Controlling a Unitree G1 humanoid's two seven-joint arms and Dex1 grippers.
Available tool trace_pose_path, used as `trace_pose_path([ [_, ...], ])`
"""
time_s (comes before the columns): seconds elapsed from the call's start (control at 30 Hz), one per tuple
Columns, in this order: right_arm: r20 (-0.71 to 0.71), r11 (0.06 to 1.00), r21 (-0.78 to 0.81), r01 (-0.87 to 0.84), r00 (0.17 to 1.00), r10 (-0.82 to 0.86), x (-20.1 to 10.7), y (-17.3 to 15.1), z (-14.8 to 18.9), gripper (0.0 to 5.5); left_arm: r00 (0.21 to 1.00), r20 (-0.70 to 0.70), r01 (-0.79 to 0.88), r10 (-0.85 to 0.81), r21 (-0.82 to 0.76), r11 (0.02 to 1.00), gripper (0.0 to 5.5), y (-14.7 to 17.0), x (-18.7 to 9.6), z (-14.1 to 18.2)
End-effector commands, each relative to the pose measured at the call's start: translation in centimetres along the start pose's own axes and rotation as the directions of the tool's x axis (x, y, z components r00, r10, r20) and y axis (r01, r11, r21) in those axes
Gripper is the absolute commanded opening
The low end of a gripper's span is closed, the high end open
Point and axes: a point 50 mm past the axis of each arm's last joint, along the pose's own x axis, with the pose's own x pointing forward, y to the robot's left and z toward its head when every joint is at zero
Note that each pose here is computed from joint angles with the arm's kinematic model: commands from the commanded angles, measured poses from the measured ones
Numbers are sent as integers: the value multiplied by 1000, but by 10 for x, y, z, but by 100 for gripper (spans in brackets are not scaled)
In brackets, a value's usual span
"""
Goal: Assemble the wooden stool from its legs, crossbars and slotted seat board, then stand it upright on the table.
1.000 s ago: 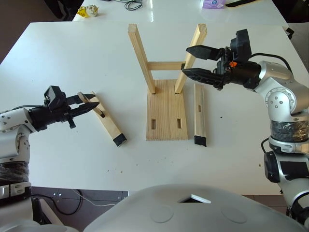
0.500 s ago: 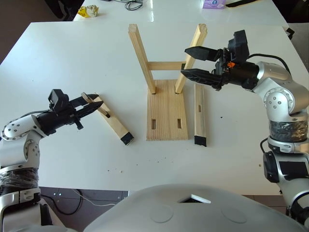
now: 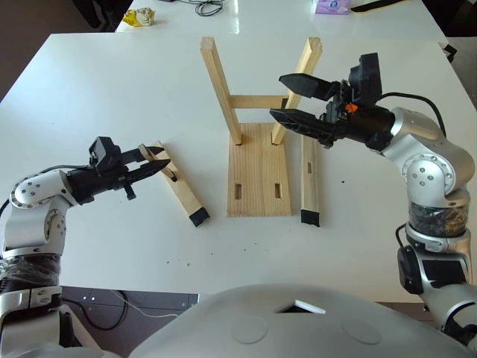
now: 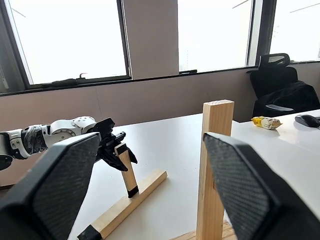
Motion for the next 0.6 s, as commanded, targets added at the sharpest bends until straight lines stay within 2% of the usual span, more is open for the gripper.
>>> trace_pose_path([
  [0.03,39,998,30,47,998,-48,-2,10,-4,380,977,-198,65,-84,-100,993,131,-9,-1,-33],
  [0.3,72,994,43,98,992,-101,0,16,-8,380,978,-189,83,-86,-23,996,131,7,11,-18],
  [0.6,96,991,58,121,987,-126,-1,14,-7,380,977,-195,88,-91,-23,996,131,-1,10,-25],
])
